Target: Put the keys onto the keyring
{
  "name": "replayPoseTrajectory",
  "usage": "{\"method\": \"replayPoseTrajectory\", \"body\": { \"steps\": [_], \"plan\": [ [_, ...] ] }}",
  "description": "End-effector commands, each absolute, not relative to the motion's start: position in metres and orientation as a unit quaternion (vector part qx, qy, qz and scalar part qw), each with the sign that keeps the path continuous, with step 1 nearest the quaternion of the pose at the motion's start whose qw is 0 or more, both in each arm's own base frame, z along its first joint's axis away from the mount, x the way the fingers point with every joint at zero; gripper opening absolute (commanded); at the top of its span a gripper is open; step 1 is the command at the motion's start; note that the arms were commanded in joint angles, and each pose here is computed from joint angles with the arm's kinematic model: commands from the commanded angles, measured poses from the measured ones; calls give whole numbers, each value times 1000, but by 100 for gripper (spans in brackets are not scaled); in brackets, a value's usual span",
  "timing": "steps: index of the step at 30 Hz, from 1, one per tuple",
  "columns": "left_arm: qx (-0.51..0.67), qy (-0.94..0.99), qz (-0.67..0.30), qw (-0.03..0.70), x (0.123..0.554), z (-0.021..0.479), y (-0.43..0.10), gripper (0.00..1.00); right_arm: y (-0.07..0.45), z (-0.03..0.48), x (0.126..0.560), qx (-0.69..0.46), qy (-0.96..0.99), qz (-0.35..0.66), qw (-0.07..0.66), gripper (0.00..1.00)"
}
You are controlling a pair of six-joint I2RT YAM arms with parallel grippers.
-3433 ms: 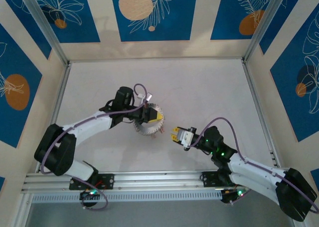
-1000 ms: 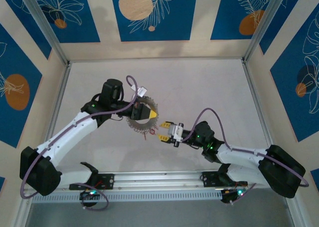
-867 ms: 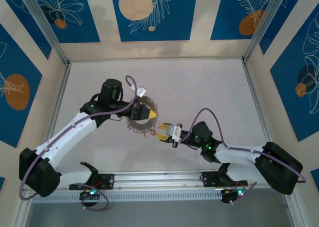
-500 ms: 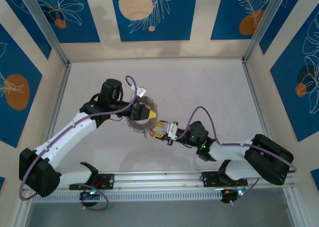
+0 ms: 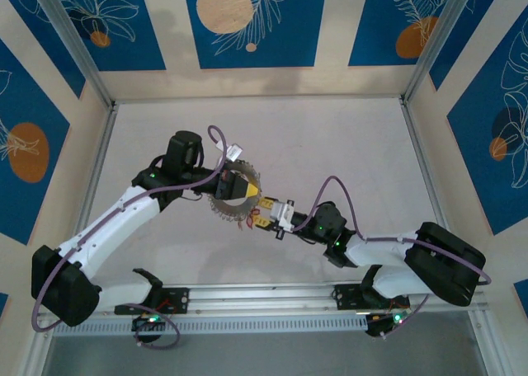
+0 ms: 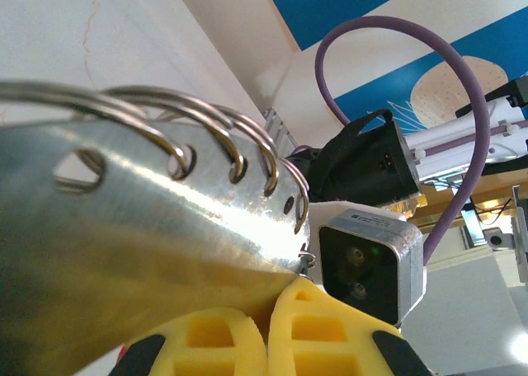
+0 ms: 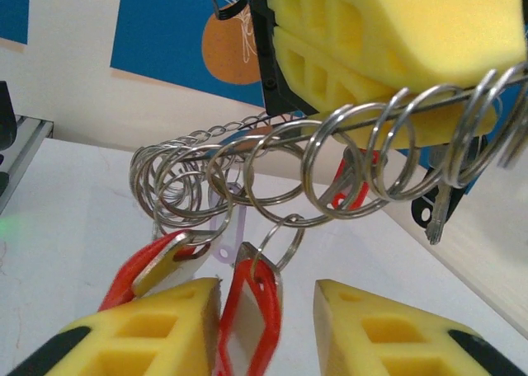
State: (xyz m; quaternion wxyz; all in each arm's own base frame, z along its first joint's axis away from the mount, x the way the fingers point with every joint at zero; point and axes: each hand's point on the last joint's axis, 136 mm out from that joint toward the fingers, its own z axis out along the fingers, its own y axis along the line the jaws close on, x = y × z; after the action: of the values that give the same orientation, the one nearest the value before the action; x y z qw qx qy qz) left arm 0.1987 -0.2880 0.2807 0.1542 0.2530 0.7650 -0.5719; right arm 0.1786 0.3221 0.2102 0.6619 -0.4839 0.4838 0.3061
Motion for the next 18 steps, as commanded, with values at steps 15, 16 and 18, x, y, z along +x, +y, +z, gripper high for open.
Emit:
{"method": "replayPoseTrajectory", "body": {
  "steps": [15, 16, 18],
  "plan": [
    [265, 767, -546, 206, 212, 276, -274, 0, 309, 208, 171, -502, 503, 311, 631, 0],
    [262, 770, -544, 206, 215, 272, -273, 0, 307, 207, 171, -502, 509, 308, 628, 0],
    [254, 776, -538, 209, 220, 263, -272, 0, 299, 210, 171, -501, 520, 302, 622, 0]
  ]
}}
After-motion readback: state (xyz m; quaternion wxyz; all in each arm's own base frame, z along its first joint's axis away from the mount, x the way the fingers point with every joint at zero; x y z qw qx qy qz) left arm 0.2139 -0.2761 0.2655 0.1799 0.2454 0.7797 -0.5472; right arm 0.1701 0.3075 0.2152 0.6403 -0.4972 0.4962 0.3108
